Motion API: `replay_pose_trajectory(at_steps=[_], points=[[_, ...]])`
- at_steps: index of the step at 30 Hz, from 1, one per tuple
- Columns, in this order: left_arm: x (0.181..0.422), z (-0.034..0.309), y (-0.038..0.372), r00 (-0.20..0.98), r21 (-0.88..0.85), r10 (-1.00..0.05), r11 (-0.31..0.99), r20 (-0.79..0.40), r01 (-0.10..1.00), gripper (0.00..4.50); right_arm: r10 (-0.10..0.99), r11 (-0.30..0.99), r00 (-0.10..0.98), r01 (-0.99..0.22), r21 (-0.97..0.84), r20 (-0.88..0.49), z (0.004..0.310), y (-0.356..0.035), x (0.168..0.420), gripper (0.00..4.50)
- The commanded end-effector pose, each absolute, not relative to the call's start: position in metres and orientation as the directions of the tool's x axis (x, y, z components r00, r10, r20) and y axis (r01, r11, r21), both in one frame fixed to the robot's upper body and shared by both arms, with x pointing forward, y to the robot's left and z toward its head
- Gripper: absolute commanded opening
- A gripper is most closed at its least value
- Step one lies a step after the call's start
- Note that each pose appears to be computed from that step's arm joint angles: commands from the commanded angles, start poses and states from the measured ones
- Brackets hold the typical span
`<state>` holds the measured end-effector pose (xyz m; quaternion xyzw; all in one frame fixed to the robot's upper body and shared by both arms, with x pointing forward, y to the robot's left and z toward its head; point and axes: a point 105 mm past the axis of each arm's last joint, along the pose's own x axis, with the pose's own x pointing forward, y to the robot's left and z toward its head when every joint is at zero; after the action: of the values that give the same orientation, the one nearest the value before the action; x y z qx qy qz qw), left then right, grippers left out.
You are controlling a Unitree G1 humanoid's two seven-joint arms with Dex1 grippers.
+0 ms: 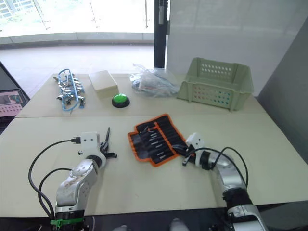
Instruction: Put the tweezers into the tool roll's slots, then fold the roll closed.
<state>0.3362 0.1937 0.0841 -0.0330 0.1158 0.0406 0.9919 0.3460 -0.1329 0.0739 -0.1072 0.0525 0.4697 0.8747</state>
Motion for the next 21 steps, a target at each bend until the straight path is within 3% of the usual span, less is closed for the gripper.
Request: replay_pose_trajectory(at_steps=[1,6,9,14,18,21], points=[[0.332,0.104,0.206,0.982,-0.040,0.092,0.994,-0.162,-0.100,0.03,0.826,0.480,0.481,-0.873,-0.081,-0.293,0.047,-0.122,0.334,0.00],[0.323,0.125,0.224,0.990,0.000,0.103,0.995,-0.093,-0.104,0.03,0.826,0.481,0.483,-0.873,-0.082,-0.290,0.049,-0.121,0.335,0.00],[0.319,0.144,0.227,0.998,0.062,0.040,0.997,-0.039,-0.038,0.03,0.826,0.482,0.482,-0.873,-0.080,-0.292,0.047,-0.120,0.334,0.00],[0.322,0.183,0.205,0.966,0.209,-0.253,0.948,0.045,0.238,0.03,0.827,0.476,0.474,-0.876,-0.072,-0.302,0.042,-0.118,0.331,0.00],[0.316,0.188,0.163,0.805,0.269,-0.588,0.765,-0.078,0.585,0.03,0.825,0.478,0.476,-0.875,-0.074,-0.304,0.042,-0.118,0.331,0.00],[0.310,0.188,0.135,0.659,0.268,-0.733,0.609,-0.170,0.747,0.03,0.822,0.482,0.482,-0.873,-0.079,-0.305,0.042,-0.119,0.331,0.00]])
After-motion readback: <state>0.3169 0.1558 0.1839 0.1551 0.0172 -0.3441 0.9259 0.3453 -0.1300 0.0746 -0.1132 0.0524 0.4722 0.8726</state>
